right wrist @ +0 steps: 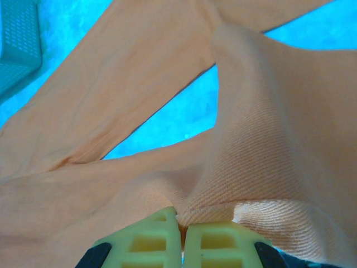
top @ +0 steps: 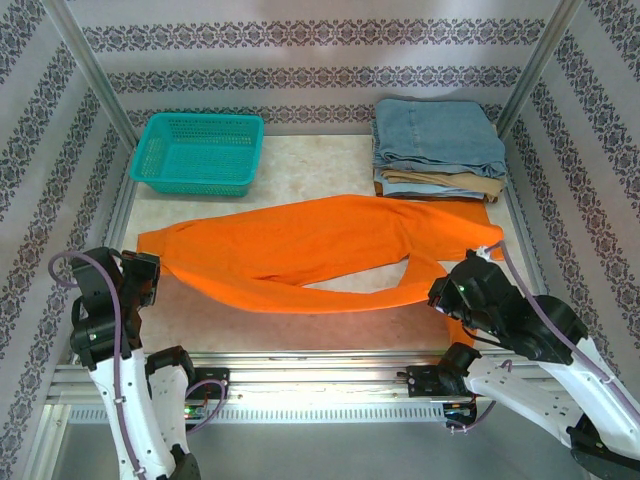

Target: Fold and stack the trousers

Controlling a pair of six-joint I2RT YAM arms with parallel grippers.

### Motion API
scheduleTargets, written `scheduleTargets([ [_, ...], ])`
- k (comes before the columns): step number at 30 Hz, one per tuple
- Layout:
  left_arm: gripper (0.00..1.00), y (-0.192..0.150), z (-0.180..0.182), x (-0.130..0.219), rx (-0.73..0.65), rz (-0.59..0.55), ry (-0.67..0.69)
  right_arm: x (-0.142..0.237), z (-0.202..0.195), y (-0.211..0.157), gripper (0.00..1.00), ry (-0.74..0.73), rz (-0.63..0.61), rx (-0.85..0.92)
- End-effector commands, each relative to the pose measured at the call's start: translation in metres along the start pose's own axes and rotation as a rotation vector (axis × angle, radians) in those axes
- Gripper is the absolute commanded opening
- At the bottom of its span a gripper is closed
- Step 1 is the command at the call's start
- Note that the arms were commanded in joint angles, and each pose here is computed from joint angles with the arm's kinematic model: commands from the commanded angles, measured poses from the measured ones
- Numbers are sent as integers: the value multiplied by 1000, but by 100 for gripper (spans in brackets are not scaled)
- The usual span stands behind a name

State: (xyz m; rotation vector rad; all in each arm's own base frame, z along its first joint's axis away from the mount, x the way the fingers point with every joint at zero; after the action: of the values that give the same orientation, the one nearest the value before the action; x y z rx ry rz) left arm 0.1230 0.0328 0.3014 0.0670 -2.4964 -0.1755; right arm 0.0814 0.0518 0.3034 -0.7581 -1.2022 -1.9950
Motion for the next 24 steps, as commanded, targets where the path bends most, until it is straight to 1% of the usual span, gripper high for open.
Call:
scheduleTargets([
  [1, 0, 11, -11, -17, -40, -26, 18, -1, 15, 29, 0, -58, -125, 122],
  [3, 0, 18, -20, -34, -47, -18, 28, -16, 26, 45, 0, -48, -109, 132],
  [7, 0, 36, -44, -59, -80, -39, 42, -63, 24, 82, 0, 2, -15, 37],
  [12, 0, 57, -63, -98, -94, -66, 90, -111, 19, 124, 0, -6, 0, -7],
  [15, 0, 64, -65, -130, -81, -30, 121, -143, 20, 142, 0, -25, 59, 4],
  [20, 0, 68, -59, -179, -83, 17, 198, -191, 10, 159, 0, -40, 157, -9],
  [24, 0, 76, -63, -203, -101, 1, 234, -218, 6, 175, 0, -69, 207, 12],
])
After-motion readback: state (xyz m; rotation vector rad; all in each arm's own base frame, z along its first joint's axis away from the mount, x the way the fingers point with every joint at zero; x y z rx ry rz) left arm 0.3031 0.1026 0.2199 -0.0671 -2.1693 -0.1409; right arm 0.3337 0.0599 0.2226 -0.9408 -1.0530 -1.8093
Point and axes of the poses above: each hand's point on the last joint's axis, 136 mm out from that joint toward the fingers, its own x axis back along the fingers, its own z axis along the line the jaws close on, y = z × x, the point moved 9 cm from there along x, back along the fingers, and after that the axes turned 9 degrees about x, right-handed, at the moved point
